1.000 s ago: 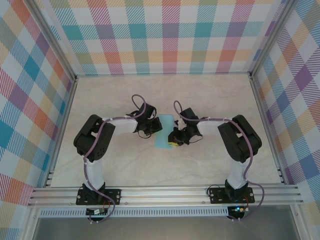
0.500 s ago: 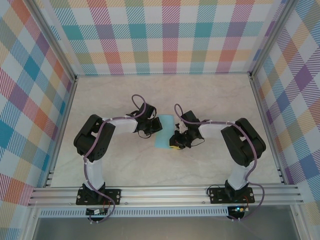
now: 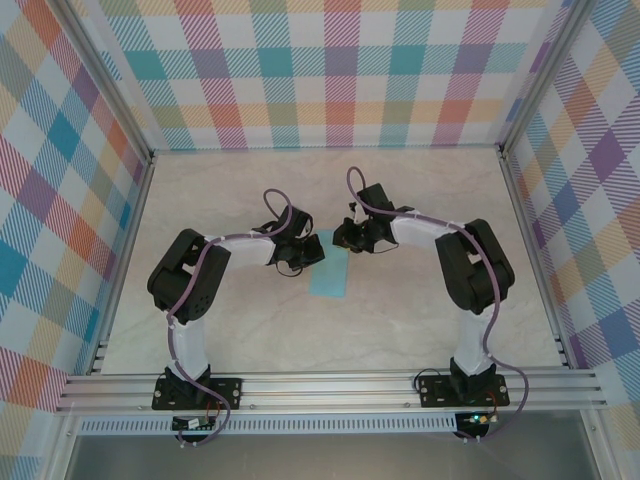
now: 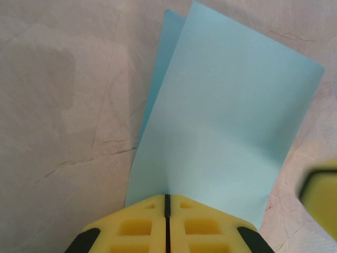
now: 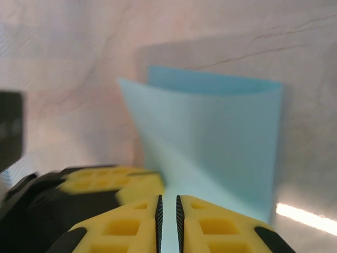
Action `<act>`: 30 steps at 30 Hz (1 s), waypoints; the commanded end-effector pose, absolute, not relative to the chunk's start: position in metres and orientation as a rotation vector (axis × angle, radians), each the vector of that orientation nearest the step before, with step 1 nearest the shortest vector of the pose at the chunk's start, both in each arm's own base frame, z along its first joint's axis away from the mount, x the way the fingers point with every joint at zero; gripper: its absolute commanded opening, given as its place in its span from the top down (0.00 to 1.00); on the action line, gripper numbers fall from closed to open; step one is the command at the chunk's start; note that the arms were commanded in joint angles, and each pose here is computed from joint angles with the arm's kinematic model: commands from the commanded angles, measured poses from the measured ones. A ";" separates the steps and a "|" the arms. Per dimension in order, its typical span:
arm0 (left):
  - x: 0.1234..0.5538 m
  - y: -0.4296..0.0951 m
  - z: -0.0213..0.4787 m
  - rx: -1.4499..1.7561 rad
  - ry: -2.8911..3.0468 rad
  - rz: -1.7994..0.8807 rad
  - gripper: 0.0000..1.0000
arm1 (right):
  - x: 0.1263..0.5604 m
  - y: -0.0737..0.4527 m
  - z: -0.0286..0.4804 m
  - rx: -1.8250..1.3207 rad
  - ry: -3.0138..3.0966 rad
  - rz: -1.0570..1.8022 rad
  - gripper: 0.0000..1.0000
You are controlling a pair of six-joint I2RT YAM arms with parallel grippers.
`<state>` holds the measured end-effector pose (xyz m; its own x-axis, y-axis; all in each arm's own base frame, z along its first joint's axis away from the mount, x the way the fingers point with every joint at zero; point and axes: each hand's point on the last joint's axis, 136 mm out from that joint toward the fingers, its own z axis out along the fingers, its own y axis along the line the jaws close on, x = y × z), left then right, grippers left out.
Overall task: Fold a paper plane with a square sheet of paper (pick it up from the middle)
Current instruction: First fold in half a square sheet of paper at the center of the table.
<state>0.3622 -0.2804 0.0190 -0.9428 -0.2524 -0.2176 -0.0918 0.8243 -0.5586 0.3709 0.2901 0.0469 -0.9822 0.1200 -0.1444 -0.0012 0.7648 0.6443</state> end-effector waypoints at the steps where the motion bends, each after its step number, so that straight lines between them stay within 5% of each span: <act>1: 0.328 -0.259 -0.034 -0.304 2.916 -0.625 0.92 | 0.379 0.285 0.034 0.117 2.803 0.987 0.83; 7: 0.325 -0.257 -0.037 -0.294 2.931 -0.608 0.92 | 0.379 0.266 -0.003 0.312 2.851 1.039 0.84; 15: 0.323 -0.255 -0.040 -0.286 2.944 -0.594 0.92 | 0.395 0.275 0.041 0.259 2.752 1.104 0.83; 30: 0.323 -0.255 -0.037 -0.279 2.942 -0.589 0.92 | 0.415 0.256 -0.006 0.419 2.823 0.909 0.83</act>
<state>0.3641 -0.2831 0.0192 -0.9451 -0.2428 -0.2189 -0.0815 0.8233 -0.5617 0.4158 0.2698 0.0203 -0.9602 0.2656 -0.0864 0.1459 0.7408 0.6557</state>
